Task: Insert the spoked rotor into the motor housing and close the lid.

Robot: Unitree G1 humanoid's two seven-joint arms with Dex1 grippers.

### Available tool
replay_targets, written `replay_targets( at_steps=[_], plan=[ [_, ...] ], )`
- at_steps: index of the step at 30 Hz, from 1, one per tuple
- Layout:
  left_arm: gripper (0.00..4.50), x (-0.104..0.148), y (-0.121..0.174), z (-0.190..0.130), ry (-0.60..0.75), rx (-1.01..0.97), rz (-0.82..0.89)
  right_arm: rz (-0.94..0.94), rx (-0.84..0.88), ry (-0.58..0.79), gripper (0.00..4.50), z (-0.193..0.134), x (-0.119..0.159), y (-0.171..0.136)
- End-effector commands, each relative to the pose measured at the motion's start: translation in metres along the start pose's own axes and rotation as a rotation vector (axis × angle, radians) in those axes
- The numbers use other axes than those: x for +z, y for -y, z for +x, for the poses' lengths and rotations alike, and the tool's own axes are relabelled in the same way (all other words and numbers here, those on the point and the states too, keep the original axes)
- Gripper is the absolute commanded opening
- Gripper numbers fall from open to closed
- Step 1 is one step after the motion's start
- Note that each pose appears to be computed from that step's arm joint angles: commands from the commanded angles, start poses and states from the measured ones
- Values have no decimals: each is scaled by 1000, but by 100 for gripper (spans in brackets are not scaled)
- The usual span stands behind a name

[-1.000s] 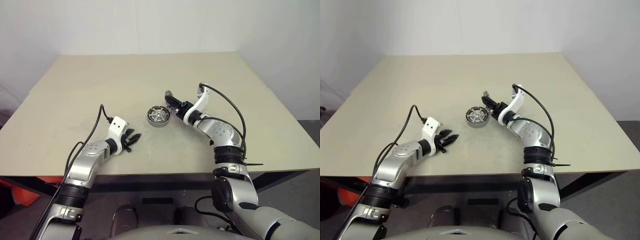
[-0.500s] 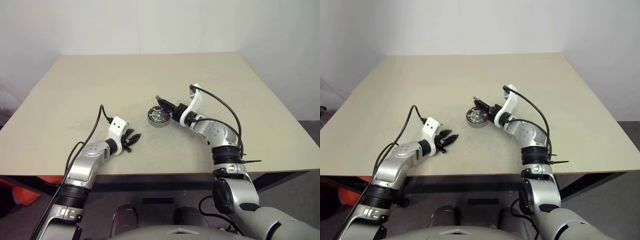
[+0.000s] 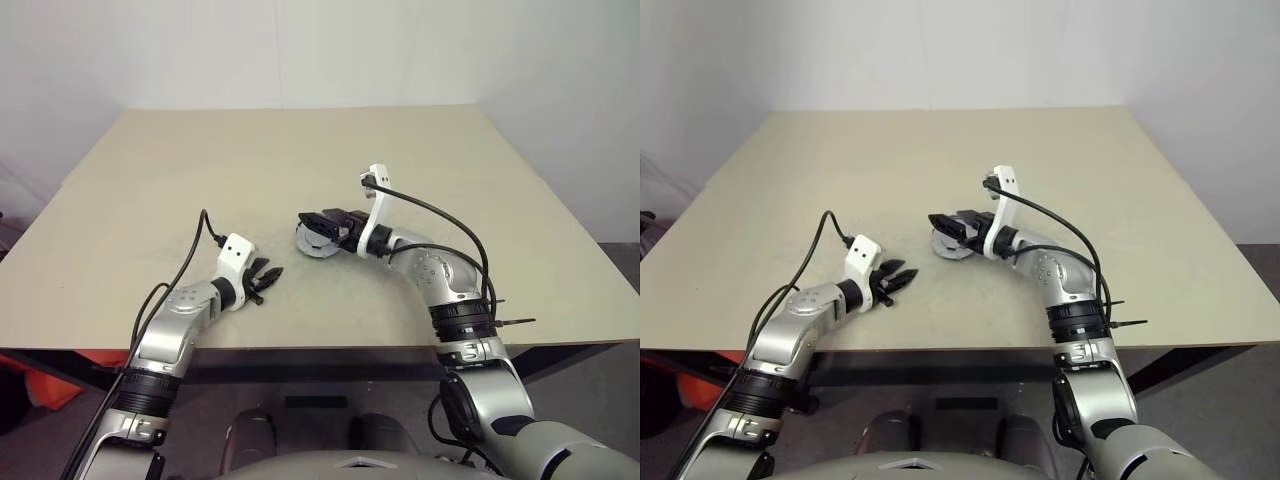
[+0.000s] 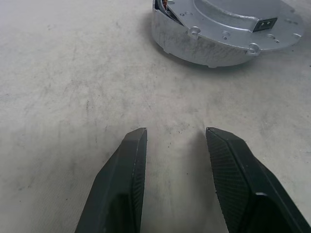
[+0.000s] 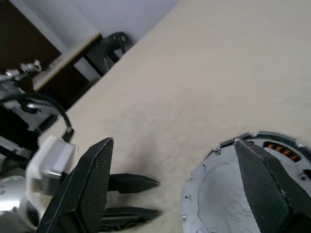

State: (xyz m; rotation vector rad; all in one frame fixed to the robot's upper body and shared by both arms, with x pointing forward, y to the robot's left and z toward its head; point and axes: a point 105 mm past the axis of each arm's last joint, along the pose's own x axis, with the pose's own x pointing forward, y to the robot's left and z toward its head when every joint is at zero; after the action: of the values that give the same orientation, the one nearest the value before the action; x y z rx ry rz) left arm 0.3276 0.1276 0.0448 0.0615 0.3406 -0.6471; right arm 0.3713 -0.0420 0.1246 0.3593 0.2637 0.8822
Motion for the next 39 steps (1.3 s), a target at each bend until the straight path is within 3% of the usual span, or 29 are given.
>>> replay_targets(
  at_steps=[1, 5, 9, 23, 29, 39],
  plan=[
    [204, 10, -1, 0, 32, 5, 27, -210, -18, 21, 446, 1, 12, 0],
    [204, 10, -1, 0, 33, 6, 27, -473, -36, -33, 446, 2, 3, 7],
    [204, 13, 0, 0, 42, -5, 26, -568, -31, -87, 446, 5, -13, 13],
    [204, 15, -4, -2, 42, 3, 34, -546, -57, -145, 446, 13, -37, 27],
    [204, 14, -4, -2, 41, 5, 35, -529, -73, -117, 314, 16, -27, 30],
    [204, 14, -3, -1, 39, 3, 34, -432, -114, -8, 314, 27, 6, 31]
  ],
)
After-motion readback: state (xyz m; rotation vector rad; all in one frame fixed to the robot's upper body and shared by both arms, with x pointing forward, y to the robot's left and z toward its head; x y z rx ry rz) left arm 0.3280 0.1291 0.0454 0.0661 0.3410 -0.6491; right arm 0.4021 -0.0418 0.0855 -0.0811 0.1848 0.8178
